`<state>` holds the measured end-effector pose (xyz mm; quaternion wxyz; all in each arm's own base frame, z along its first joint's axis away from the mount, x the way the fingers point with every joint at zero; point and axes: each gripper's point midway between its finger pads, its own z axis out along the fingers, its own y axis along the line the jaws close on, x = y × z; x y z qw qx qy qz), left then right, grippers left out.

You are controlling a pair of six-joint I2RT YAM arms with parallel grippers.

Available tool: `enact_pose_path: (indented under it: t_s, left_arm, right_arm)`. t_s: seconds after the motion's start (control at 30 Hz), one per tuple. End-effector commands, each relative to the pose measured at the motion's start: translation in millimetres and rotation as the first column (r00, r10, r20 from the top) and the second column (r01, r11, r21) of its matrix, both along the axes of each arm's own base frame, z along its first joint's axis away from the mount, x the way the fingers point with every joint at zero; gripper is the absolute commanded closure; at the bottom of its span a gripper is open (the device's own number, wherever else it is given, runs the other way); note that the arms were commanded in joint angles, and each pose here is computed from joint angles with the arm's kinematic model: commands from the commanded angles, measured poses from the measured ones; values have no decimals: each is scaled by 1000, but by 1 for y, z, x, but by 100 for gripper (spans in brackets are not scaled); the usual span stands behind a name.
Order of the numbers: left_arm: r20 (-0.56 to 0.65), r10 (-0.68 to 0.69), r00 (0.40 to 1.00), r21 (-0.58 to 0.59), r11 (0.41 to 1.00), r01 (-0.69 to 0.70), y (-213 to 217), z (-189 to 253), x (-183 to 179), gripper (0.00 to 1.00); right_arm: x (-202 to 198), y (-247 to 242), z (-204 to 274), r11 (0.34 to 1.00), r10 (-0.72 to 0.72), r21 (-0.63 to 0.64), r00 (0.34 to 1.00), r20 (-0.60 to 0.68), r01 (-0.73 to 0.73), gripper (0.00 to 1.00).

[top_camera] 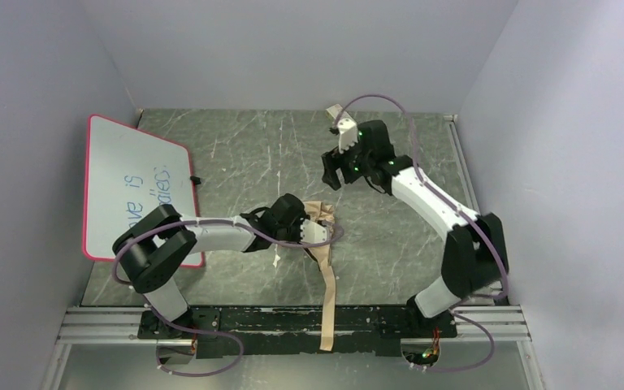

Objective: Put away the umbrella

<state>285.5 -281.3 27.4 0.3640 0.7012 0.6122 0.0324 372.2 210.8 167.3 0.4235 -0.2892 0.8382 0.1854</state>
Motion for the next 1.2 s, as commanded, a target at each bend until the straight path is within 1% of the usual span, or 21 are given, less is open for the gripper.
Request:
enact_pose_path:
  t_s: [0.0,0.1,0.27,0.37,0.43,0.63,0.83,1.03,1.17]
  left_arm:
    - [60,22,998,158,987,-32,23,-29,-5,95]
    - [140,22,990,189,981,-49,23,-28,-3,95]
    - [291,24,956,250,963,-100,27,-26,2,95]
    - [359,9,933,277,954,-116,27,-25,3,95]
    - [386,3,923,280,952,-121,26,-24,3,95]
    - [447,-6,895,272,954,-129,23,-18,4,95]
    - [471,-17,882,273,954,-127,18,-18,2,95]
    - [475,-14,880,258,958,-124,13,-18,0,95]
    - [470,-4,882,230,966,-118,8,-14,0,95]
  right_arm:
    - [-22,20,-30,948,307,-39,941,-141,-315,20]
    - [-21,25,-40,914,386,-60,905,-179,-402,18]
    - [-32,36,-43,849,514,-51,844,-156,-526,18]
    - [-49,38,-56,787,592,-99,790,-162,-610,18]
    - [-54,35,-65,758,617,-130,768,-171,-639,18]
    - [-54,30,-90,720,630,-172,738,-244,-672,18]
    - [-69,30,-115,683,639,-169,693,-334,-711,19]
    - [-85,27,-144,670,630,-172,675,-382,-722,20]
    - [-89,19,-169,665,597,-192,669,-443,-721,24]
